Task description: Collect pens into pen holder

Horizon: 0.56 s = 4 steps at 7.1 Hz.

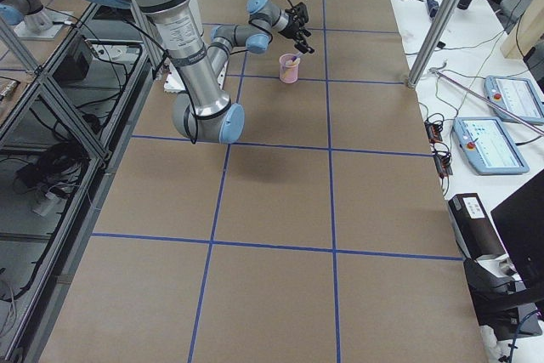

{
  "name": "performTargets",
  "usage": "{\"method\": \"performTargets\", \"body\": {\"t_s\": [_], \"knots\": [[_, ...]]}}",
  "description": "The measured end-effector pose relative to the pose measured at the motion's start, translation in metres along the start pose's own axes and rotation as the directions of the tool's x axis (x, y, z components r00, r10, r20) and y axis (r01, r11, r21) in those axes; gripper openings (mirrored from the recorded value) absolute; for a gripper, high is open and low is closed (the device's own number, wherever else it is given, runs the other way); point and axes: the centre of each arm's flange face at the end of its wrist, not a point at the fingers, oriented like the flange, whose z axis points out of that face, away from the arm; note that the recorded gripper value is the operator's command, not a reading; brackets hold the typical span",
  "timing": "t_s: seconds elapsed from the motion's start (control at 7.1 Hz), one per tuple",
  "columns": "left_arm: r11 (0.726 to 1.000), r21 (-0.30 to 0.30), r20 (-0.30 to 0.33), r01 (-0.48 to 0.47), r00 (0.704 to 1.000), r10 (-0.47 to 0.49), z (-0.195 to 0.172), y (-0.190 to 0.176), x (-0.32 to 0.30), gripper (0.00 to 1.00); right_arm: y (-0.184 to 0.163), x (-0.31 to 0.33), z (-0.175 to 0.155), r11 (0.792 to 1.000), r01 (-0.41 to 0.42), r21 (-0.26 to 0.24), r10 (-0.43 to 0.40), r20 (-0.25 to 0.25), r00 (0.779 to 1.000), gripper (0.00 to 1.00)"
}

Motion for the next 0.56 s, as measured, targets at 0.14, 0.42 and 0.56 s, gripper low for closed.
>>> {"method": "performTargets", "body": {"t_s": [0.14,0.42,0.56], "knots": [[1.000,-0.023,0.013,0.012,1.000,-0.012,0.009,0.009,-0.010,1.00,-0.039,0.037,0.014,0.994,-0.020,-0.112,0.013,-0.061,0.998,0.99],[0.995,-0.065,0.045,0.072,0.997,-0.069,0.019,0.035,-0.056,1.00,-0.118,0.133,0.025,0.944,-0.056,-0.326,0.002,-0.163,0.987,1.00],[0.990,-0.088,0.017,0.107,0.994,-0.105,0.009,0.047,-0.097,1.00,-0.149,0.198,0.023,0.911,-0.023,-0.412,-0.055,-0.177,0.983,1.00]]}}
